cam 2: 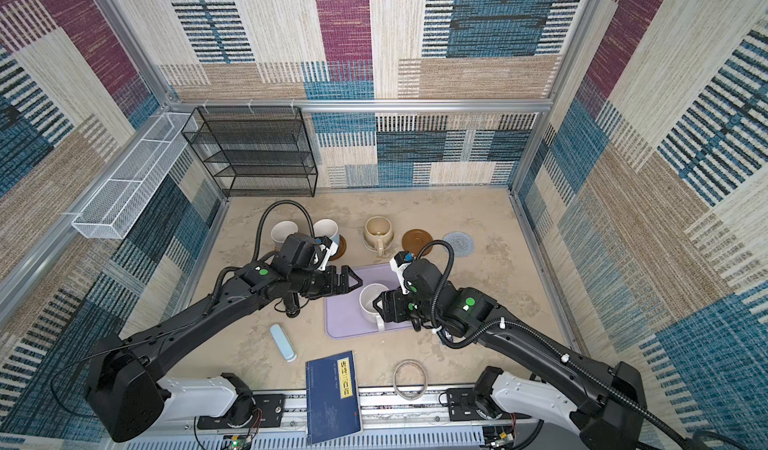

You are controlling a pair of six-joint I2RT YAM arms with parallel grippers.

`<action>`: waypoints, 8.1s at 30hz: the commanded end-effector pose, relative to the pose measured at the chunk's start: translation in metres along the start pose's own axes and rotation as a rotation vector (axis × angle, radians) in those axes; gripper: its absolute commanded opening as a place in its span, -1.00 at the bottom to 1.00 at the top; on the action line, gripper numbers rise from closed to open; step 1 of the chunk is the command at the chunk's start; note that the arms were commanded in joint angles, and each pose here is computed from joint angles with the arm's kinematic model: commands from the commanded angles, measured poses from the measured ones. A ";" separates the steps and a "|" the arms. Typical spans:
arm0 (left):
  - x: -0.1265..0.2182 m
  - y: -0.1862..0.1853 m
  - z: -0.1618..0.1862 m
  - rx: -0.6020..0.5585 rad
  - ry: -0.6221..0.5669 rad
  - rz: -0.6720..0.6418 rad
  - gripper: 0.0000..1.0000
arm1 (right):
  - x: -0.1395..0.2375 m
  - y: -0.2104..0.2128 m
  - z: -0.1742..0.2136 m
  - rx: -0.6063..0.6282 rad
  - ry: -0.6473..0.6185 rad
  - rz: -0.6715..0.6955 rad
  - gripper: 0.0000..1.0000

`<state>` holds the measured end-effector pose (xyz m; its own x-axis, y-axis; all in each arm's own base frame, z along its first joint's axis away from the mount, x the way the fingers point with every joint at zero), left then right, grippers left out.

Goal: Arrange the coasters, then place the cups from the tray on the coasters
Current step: 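Lower the right gripper onto the white speckled mug and grasp its rim, then lift the white speckled mug with the right gripper off the tray, then carry the white speckled mug with the right gripper toward the brown coaster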

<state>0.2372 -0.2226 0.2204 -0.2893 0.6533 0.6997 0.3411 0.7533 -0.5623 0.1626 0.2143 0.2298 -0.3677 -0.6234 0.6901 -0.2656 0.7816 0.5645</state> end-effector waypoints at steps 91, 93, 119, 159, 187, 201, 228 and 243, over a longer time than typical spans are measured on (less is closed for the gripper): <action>0.016 0.016 0.022 0.127 -0.029 -0.056 0.99 | -0.121 -0.021 0.027 0.050 0.017 0.324 -0.87; 0.018 0.018 0.022 0.132 -0.056 -0.059 0.99 | -0.121 -0.019 0.025 0.059 0.015 0.321 -0.95; 0.018 0.023 0.027 0.201 -0.124 -0.008 1.00 | -0.127 -0.014 0.018 0.172 0.042 0.367 -1.00; 0.032 0.046 0.039 0.247 -0.171 -0.046 0.99 | -0.152 -0.009 0.012 0.207 0.084 0.412 -0.83; 0.046 0.018 0.005 0.226 -0.288 0.110 0.99 | -0.110 0.012 -0.055 0.284 -0.106 0.383 -1.00; 0.054 -0.022 -0.047 0.139 -0.318 0.214 0.99 | -0.054 0.002 -0.123 0.242 -0.277 0.390 -1.00; -0.021 -0.064 -0.143 0.074 -0.242 0.256 0.99 | -0.032 -0.118 -0.211 0.050 -0.337 0.493 -1.00; -0.077 -0.054 -0.157 0.106 -0.164 0.235 0.97 | -0.070 -0.163 -0.207 -0.003 -0.249 0.603 -1.00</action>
<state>0.3803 -0.3215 0.2669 -0.3791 0.7949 0.4738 0.3037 0.5905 -0.7477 0.3980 0.1243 0.1701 -0.5655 -0.0509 0.8232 0.0462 0.9946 0.0933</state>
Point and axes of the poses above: each gripper's point midway between its finger pads, its own x axis back along the fingers, its own y axis along the line the jaws close on, z = x × y, the point moved 6 cm from there along x, back along the fingers, and after that the axes turned 9 degrees about -x, right-handed, at the moved point
